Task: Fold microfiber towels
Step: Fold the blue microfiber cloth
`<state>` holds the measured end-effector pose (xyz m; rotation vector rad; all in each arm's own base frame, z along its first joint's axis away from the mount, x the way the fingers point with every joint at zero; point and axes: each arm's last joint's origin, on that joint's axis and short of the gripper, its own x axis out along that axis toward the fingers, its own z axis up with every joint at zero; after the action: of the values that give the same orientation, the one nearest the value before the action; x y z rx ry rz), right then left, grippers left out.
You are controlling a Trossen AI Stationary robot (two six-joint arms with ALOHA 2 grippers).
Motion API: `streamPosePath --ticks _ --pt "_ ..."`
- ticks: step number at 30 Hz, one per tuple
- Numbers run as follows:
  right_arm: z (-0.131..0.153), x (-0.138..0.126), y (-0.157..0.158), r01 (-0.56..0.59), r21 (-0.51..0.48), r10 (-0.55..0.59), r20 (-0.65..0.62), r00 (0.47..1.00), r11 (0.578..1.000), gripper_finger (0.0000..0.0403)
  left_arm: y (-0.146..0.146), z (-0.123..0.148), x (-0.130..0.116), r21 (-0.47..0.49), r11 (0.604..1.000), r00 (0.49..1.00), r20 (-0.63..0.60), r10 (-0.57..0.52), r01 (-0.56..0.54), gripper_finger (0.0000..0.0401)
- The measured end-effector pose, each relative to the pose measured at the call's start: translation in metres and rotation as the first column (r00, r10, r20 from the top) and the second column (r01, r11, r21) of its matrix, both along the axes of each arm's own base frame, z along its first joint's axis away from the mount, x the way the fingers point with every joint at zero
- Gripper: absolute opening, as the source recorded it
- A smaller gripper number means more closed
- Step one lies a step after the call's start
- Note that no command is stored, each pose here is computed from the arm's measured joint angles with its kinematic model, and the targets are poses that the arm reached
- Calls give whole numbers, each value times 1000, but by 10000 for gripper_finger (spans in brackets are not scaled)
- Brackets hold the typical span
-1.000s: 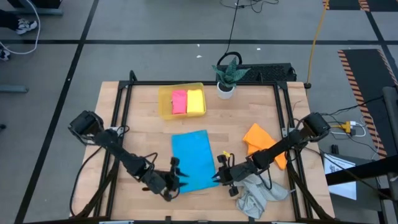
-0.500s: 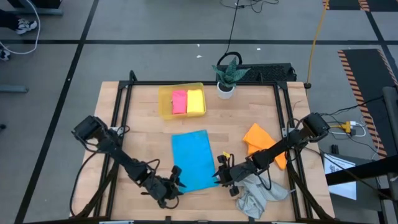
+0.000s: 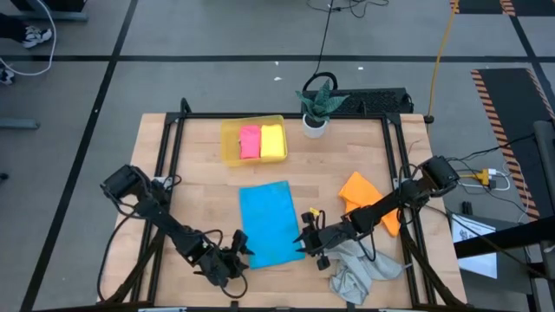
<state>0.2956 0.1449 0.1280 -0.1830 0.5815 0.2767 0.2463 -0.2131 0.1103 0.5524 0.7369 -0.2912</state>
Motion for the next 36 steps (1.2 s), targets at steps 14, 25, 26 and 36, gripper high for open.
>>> streamPosePath --ticks 14,25,26,36 --pt "-1 -1 0 0 -8 0 -16 1000 1000 116 0 -8 3 124 990 998 18 -64 61 153" --pt "-4 -4 1 -61 -101 58 -35 998 993 116 -4 -6 6 55 998 996 77 -46 42 152" --pt "-4 -5 2 -80 -121 76 -31 997 989 116 -5 -5 6 41 999 996 83 -39 36 152" --pt "-9 -9 2 -171 -234 156 -82 984 957 116 -5 -3 9 -11 999 995 83 -52 53 152"
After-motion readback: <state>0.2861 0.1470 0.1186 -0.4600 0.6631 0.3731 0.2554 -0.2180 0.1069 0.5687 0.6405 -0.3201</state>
